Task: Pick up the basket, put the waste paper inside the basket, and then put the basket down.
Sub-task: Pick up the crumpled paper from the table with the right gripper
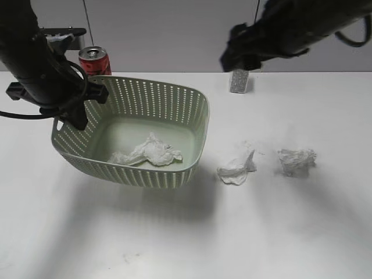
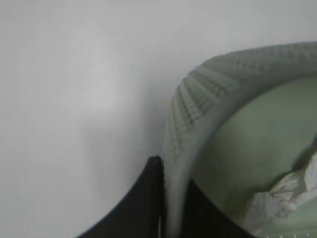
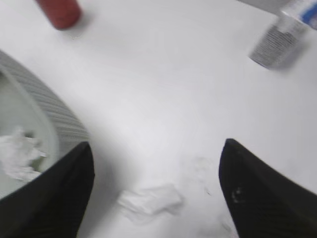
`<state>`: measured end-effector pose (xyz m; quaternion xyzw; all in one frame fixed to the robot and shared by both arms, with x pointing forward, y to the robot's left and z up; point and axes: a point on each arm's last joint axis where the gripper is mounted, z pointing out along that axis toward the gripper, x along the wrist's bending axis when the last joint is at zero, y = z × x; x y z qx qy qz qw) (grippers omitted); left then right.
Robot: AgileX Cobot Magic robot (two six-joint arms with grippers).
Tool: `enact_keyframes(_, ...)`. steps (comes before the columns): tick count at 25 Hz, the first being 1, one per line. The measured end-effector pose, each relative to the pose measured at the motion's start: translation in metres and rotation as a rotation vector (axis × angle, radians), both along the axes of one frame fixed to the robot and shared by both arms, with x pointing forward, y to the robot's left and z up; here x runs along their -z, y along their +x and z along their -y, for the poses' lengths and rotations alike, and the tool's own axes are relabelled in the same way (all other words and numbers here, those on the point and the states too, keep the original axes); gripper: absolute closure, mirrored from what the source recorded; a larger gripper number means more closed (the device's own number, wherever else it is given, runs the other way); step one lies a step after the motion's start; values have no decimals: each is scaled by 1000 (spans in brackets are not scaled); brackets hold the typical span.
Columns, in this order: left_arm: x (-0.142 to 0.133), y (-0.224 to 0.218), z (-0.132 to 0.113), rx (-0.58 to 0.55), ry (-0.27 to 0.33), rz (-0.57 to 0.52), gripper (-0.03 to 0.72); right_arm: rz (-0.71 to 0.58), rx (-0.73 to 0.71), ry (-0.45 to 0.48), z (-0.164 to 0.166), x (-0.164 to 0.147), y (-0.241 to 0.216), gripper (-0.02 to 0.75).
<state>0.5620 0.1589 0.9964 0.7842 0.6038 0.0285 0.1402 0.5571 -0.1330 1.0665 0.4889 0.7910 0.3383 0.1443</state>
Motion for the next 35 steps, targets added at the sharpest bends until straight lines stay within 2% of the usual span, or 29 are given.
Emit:
enact_keyframes(3, 0, 0, 0, 1, 1, 2, 689, -99, 87, -65, 36, 16, 11, 149)
enact_keyframes(7, 0, 0, 0, 1, 1, 6, 689, -235, 129, -176, 59, 66, 16, 150)
enact_keyframes(13, 0, 1, 0, 1, 1, 11, 689, -382, 131, -296, 65, 138, 21, 153)
enact_keyframes(21, 0, 2, 0, 1, 1, 18, 689, -473, 149, -324, 65, 180, 25, 181)
enact_keyframes(24, 0, 2, 0, 2, 2, 18, 689, -464, 152, -320, 64, 181, 26, 265)
enact_keyframes(25, 0, 2, 0, 2, 3, 18, 689, -463, 152, -319, 64, 181, 26, 328)
enact_keyframes(29, 0, 2, 0, 4, 6, 21, 689, -465, 152, -320, 64, 181, 25, 659)
enact_keyframes(32, 0, 2, 0, 4, 7, 21, 689, -445, 154, -312, 64, 170, 28, 719)
enact_keyframes(35, 0, 2, -1, 5, 8, 21, 689, -364, 173, -234, 58, 130, 36, 722)
